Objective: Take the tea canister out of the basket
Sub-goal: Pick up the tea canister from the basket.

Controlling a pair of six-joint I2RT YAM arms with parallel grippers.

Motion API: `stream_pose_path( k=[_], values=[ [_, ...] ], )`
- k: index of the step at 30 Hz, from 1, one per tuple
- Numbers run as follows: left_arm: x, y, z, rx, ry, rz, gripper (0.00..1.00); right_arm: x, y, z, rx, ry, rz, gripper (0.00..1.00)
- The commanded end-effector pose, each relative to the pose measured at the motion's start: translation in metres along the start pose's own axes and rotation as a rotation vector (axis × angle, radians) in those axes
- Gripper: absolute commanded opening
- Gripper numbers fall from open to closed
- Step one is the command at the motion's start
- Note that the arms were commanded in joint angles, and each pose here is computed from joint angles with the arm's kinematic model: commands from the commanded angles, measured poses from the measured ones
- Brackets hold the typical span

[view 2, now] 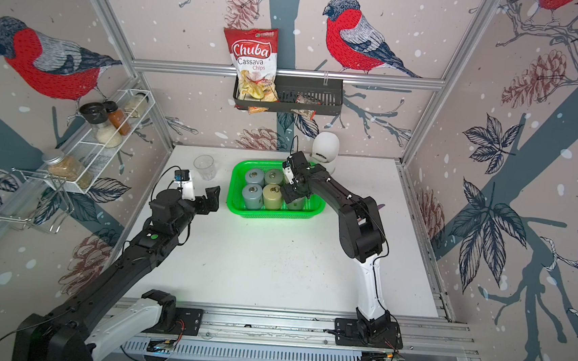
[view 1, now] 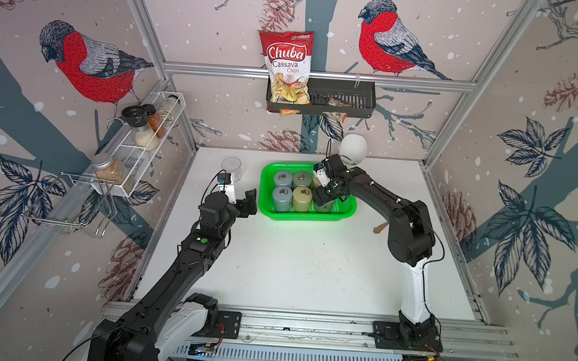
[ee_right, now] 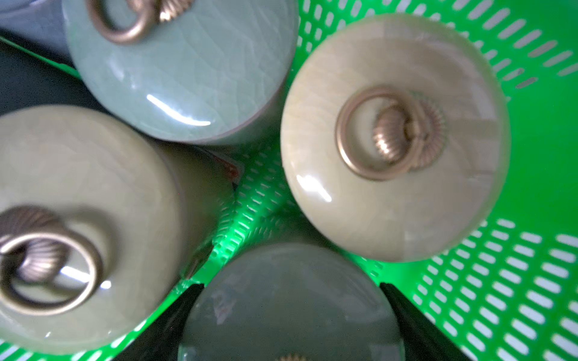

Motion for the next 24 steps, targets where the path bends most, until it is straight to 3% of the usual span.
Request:
stream_pose_path(
  k=[1,7,14,19,24],
  values=[
    [-0.003,-0.006,-0.003,0.011,0.0,-0.003,0.98,-0.022,-0.011,-0.006,0.022,0.033,-0.044,0.37],
    [-0.006,-0.012,-0.007,0.015,0.007,-0.014,0.98,-0.065,-0.026,-0.019,0.033,0.111,-0.118,0.26],
    [-0.011,-0.023,-0.011,0.004,0.011,-0.029,0.98,-0.134,-0.049,-0.01,-0.006,0.182,-0.224,0.22],
    [-0.017,-0.033,-0.012,-0.009,-0.006,-0.03,0.98,-0.174,-0.066,0.032,-0.098,0.186,-0.304,0.19],
    [-0.026,-0.038,-0.008,-0.013,-0.03,-0.058,0.98,-0.195,-0.078,0.098,-0.211,0.08,-0.377,0.18]
  ],
)
Point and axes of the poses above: each gripper's point midway between its finger pads, its own x axis out along the fingers, its own z axis along the line the jaws close on, y = z × x, the point moved 1 cm from there along -x, back along the fingers, and after that the axes turned 13 degrees about -x, right-handed, at the moved point
